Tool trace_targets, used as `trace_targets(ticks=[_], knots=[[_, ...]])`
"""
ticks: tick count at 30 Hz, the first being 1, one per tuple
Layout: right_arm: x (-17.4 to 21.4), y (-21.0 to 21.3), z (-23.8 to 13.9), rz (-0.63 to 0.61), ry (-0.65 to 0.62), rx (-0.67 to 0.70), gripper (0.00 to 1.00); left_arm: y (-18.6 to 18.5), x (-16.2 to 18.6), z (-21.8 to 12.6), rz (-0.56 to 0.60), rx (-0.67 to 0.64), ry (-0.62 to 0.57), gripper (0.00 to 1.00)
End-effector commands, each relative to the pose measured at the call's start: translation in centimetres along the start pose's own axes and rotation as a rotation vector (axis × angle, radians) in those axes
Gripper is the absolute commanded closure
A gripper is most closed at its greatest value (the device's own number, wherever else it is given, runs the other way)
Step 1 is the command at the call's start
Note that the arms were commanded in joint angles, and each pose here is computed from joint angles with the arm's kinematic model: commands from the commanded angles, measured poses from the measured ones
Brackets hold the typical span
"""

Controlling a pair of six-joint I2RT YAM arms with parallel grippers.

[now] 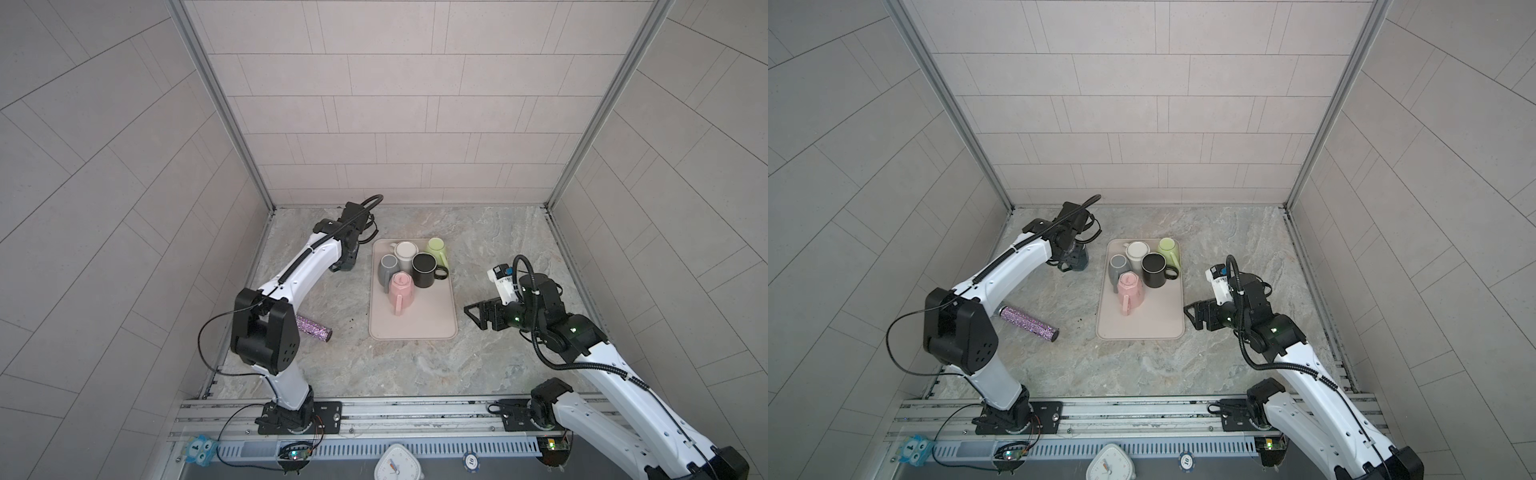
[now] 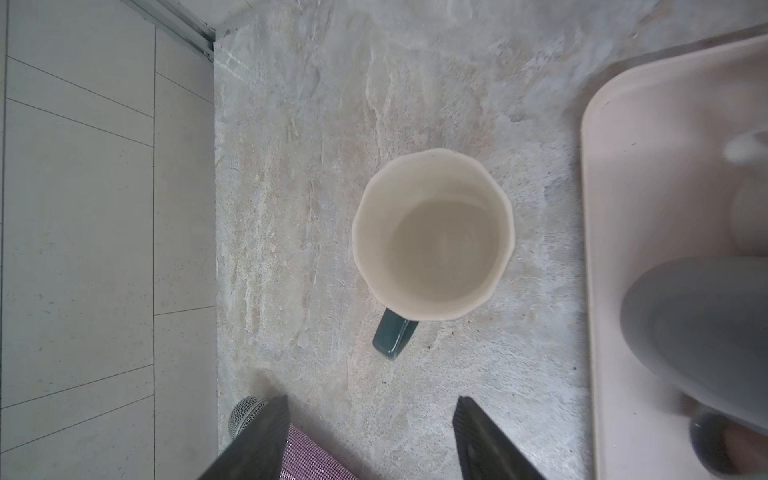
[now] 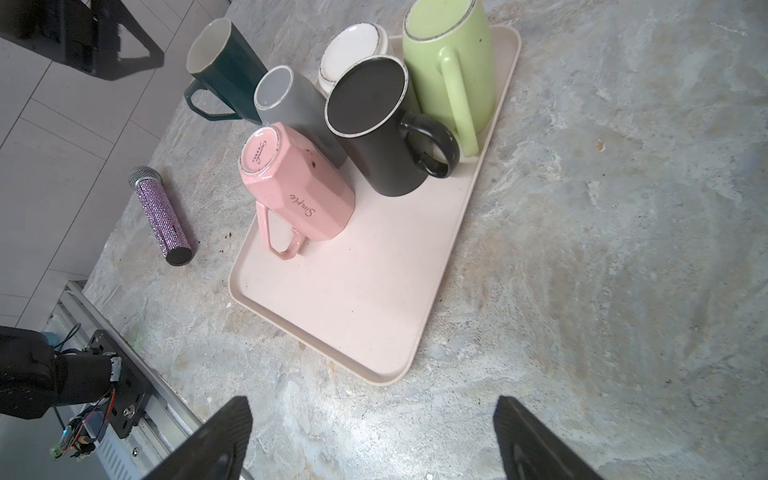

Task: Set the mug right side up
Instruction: 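Lower the dark green mug onto the table beside the tray with the left gripper, then open the left gripper and withdraw it while the right gripper moves toward the tray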

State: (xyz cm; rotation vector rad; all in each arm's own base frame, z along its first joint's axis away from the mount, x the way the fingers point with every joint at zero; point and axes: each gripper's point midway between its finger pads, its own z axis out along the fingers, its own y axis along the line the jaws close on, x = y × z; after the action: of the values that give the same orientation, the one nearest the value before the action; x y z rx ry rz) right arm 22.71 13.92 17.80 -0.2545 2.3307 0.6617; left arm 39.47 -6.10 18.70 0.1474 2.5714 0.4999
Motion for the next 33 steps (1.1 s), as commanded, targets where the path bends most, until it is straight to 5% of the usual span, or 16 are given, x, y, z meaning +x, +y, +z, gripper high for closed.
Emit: trace_targets(ticks=[1,13,20,33], knots=[[0.0,-0.5,-0.3,-0.016,0.005,0.036,0.08,-0.1,1.8,-2.1,0.042,0.024,0.01,0.31],[0.9,-1.4,1.1,0.042,0.068,0.074,0.08,-3.9,6.6,-9.8,-0.076,0.469,-0.134,0.24],[1.6,1.0,3.5,-0.028,0.132,0.097,0.1,-2.5,8.6,-12.9,-0.129,0.548,-0.298,0.17],[0.9,6.9,9.1,-0.113,0.187,0.125,0.24,-2.0,13.1,-13.5,-0.291,0.632,-0.346,0.16]])
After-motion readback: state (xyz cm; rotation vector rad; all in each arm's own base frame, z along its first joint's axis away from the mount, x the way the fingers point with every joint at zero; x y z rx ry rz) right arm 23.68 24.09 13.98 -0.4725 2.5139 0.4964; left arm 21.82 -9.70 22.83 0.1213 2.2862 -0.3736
